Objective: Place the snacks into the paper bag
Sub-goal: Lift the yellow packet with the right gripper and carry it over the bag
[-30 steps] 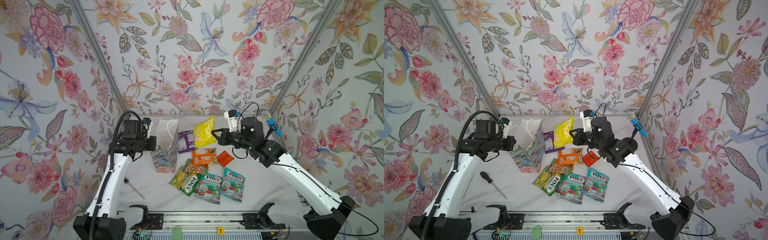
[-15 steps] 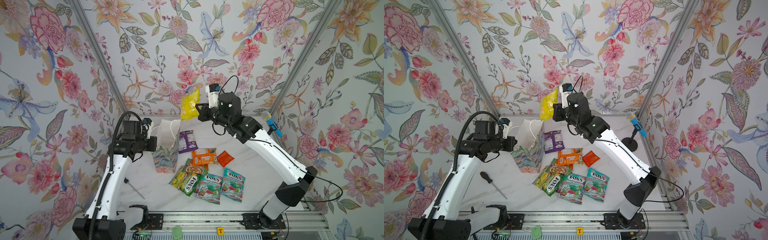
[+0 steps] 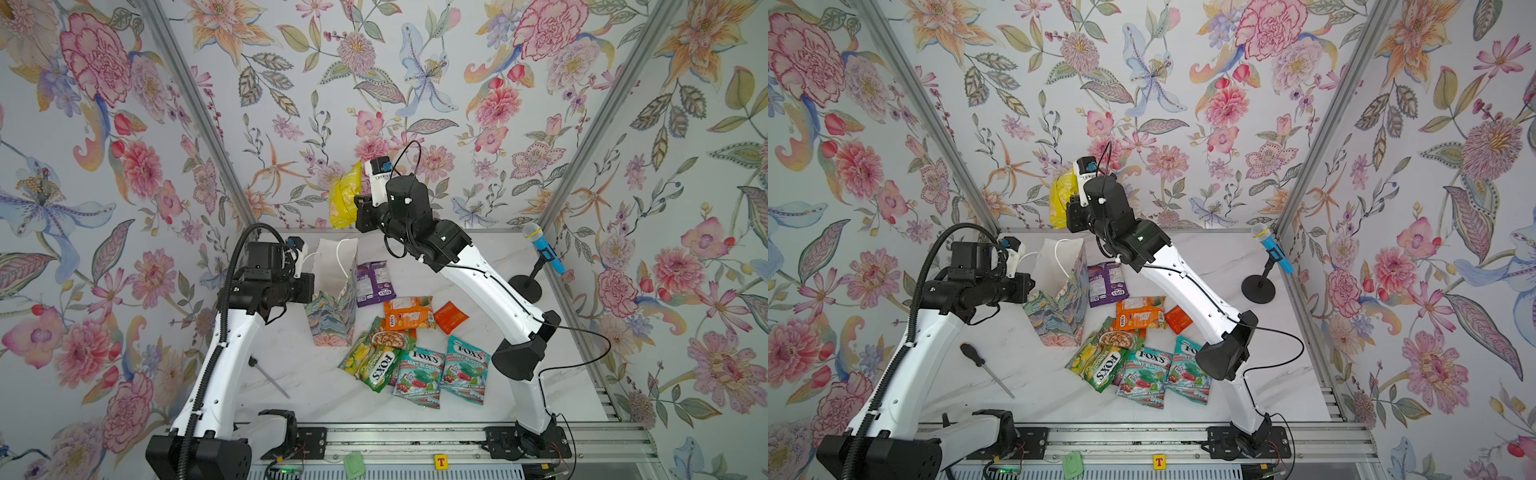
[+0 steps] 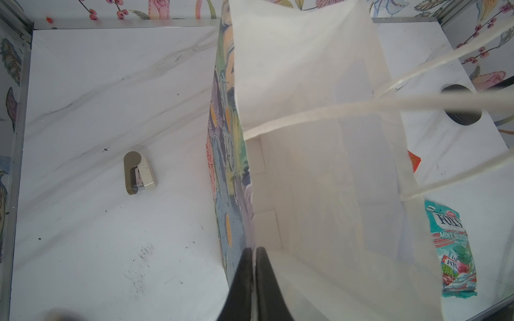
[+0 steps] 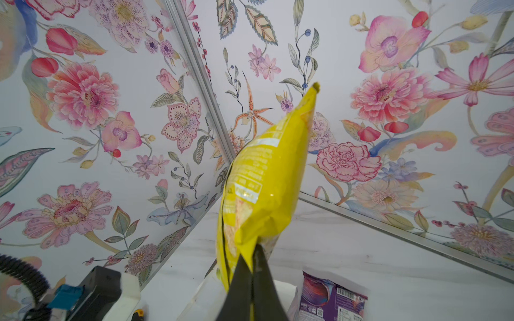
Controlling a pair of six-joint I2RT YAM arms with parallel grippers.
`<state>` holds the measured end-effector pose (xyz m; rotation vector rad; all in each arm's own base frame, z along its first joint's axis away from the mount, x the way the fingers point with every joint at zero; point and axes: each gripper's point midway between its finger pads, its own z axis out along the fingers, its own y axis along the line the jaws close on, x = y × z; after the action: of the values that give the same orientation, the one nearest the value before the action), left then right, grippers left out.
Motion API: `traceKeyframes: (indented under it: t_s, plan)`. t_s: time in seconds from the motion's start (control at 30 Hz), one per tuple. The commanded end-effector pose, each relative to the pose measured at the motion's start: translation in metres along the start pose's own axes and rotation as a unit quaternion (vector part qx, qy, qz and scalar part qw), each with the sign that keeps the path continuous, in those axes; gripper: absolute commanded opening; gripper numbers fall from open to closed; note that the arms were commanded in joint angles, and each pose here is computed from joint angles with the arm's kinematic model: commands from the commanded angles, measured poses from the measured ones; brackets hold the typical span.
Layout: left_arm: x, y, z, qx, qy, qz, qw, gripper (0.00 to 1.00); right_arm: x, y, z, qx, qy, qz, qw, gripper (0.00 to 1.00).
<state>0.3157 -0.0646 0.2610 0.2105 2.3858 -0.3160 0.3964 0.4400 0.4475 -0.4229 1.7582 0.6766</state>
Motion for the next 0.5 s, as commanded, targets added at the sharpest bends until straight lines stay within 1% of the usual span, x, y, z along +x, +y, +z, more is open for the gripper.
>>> traceKeyframes:
  t_s: [0.0,0.2,0.47]
  plan:
    - [0.001,-0.002,-0.003,0.008,-0.007,-0.001,1.0,0.06,-0.004,0.005,-0.008,0.014,-0.004,-0.02,1.0,0.0]
    - [0.0,-0.002,-0.002,0.009,-0.007,-0.001,1.0,0.06,0.018,0.007,-0.013,0.029,0.031,-0.05,0.998,0.0]
    - [-0.001,0.001,-0.002,0.001,-0.008,-0.005,1.0,0.06,0.031,0.018,-0.033,0.025,0.05,-0.067,0.996,0.0]
